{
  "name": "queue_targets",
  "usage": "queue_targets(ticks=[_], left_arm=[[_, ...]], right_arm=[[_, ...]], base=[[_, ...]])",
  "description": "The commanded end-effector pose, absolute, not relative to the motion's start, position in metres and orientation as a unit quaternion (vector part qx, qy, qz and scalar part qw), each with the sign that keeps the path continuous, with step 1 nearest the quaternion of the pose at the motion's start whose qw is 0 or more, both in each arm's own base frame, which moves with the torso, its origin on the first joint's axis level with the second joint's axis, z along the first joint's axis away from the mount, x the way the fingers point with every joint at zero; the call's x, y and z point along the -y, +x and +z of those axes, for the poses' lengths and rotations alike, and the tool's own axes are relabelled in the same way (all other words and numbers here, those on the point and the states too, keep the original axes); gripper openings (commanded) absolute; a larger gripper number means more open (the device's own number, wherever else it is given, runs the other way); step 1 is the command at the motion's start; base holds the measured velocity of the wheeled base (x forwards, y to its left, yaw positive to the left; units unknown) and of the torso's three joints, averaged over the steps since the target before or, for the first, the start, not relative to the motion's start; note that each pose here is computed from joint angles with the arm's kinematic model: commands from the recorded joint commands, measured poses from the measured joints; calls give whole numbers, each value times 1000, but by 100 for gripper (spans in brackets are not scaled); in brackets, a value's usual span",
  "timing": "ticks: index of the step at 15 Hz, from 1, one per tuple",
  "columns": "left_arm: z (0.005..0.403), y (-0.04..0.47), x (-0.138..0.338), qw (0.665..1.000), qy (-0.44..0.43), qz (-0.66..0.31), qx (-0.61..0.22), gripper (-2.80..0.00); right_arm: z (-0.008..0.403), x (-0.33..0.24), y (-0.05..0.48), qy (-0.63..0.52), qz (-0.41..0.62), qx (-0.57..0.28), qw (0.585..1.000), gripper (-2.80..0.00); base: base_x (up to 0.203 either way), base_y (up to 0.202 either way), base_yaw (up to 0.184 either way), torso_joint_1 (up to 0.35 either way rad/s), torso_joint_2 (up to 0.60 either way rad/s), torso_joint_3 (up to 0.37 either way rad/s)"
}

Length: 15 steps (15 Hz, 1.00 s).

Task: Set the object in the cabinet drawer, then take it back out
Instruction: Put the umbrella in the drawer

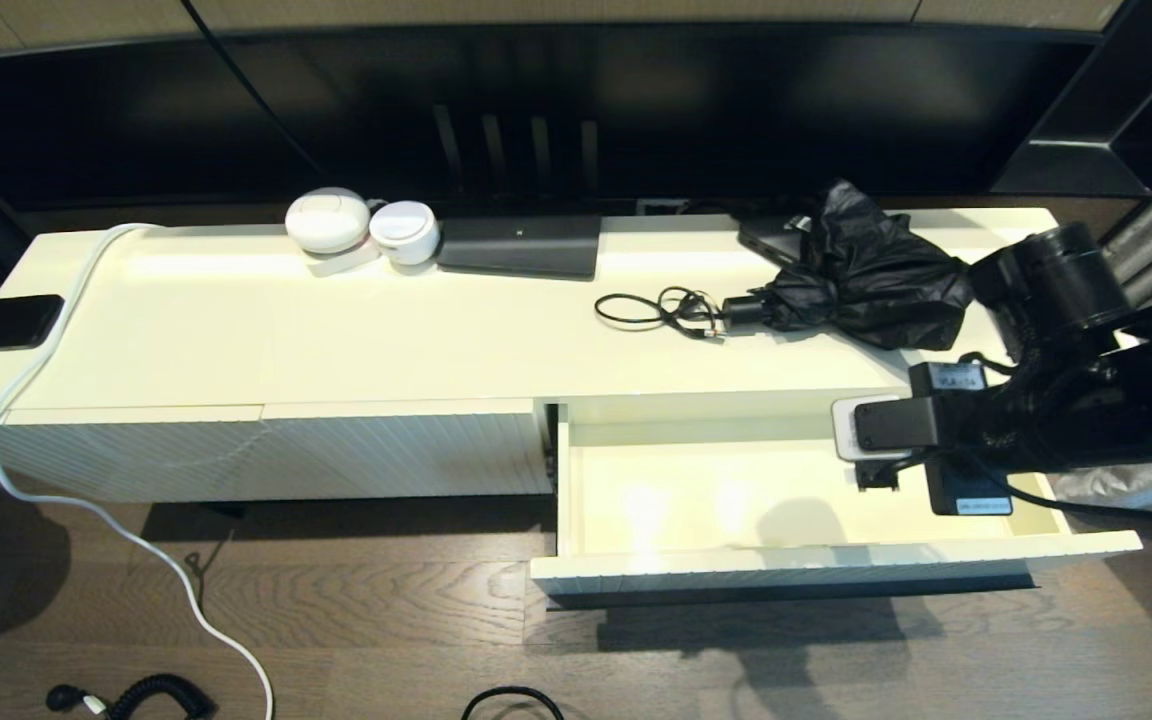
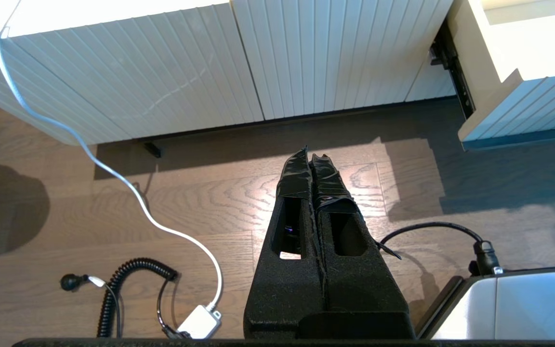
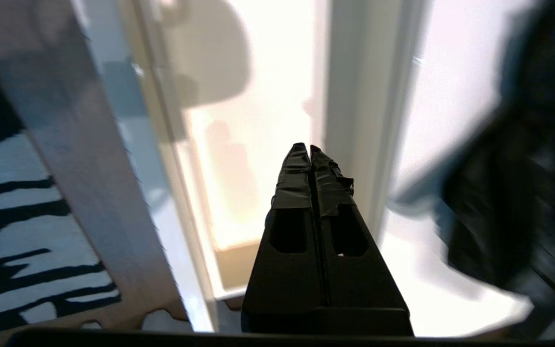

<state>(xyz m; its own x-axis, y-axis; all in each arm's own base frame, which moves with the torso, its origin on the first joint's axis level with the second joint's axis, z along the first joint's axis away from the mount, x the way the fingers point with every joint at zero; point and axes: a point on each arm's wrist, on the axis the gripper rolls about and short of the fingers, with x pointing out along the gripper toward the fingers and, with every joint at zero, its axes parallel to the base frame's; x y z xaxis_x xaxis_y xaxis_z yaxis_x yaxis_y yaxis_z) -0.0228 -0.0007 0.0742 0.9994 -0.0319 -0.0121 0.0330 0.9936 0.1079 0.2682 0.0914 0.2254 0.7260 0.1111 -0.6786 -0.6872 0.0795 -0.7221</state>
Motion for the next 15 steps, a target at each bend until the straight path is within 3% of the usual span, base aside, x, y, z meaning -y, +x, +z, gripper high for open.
queue_targets(ticks=[1, 9, 10, 15], left_arm=[[74, -23, 1, 998, 54, -15, -5, -280], [74, -23, 1, 998, 54, -16, -5, -280], [74, -23, 1, 998, 54, -16, -5, -280], [74, -23, 1, 998, 54, -16, -5, -280]], right_arm=[[254, -85, 250, -623, 251, -200, 713, -280], [268, -59, 271, -678, 177, -186, 689, -280], [269, -59, 275, -682, 173, -179, 687, 0], [266, -65, 300, -683, 173, -180, 686, 0]], base=[[0, 0, 0, 0, 0, 0], [0, 0, 0, 0, 0, 0], [0, 0, 0, 0, 0, 0], [0, 0, 0, 0, 0, 0]])
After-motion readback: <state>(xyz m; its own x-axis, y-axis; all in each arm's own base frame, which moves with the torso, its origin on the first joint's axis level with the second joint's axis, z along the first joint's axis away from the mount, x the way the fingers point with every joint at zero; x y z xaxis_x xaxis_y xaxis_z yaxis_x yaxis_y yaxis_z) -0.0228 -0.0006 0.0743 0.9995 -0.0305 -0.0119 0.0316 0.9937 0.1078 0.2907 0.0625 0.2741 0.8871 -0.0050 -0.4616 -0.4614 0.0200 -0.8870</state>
